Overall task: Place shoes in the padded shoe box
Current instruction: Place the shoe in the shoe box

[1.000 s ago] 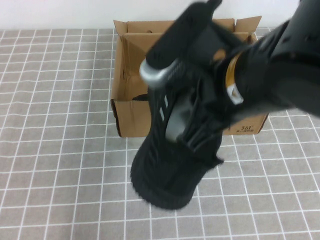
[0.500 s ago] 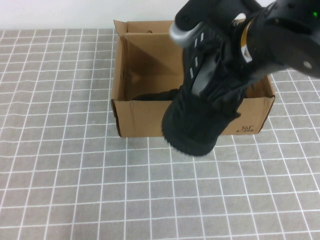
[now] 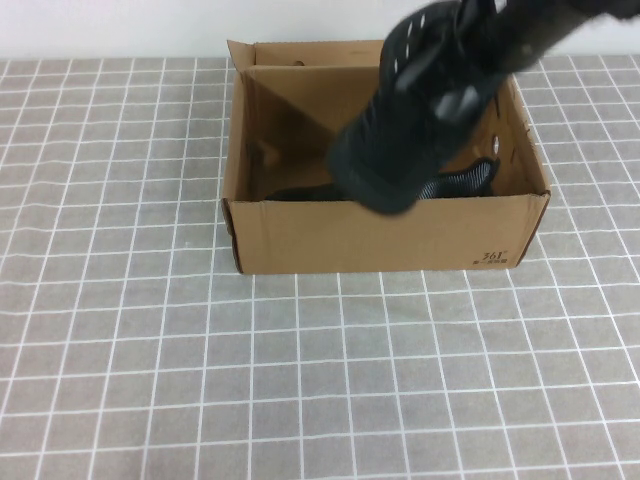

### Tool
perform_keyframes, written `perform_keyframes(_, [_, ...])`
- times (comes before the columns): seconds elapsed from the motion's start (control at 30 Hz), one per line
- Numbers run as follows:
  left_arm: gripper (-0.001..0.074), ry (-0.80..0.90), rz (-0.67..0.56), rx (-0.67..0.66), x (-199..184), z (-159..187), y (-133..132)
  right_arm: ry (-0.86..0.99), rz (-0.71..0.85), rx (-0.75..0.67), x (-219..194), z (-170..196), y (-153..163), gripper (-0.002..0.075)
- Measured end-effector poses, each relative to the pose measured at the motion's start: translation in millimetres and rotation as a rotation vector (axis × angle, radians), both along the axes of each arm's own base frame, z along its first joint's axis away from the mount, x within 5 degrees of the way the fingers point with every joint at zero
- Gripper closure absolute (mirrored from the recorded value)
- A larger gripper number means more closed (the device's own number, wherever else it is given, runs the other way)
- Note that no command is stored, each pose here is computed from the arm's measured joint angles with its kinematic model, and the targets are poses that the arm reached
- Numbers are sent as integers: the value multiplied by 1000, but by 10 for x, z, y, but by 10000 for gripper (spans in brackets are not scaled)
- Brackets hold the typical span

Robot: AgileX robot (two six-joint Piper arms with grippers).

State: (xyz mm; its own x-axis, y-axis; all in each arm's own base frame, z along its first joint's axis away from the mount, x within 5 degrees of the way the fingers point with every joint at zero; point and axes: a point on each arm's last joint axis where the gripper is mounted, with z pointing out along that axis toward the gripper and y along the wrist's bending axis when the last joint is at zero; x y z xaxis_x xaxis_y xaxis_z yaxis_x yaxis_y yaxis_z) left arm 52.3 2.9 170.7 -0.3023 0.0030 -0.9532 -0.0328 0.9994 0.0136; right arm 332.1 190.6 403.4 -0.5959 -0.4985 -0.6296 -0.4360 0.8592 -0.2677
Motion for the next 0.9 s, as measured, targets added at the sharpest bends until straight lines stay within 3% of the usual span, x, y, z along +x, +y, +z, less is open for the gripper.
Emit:
perform_keyframes(0.23, [738,0,0,0,0,0,0,54,-98,125,434,-46,-29,658])
perform_keyframes(0.53, [738,0,0,0,0,0,0,189,-527,501,804,-353,53,658])
perform_keyframes(0.9, [739,0,0,0,0,0,0,177,-559,670,976,-488,194,658])
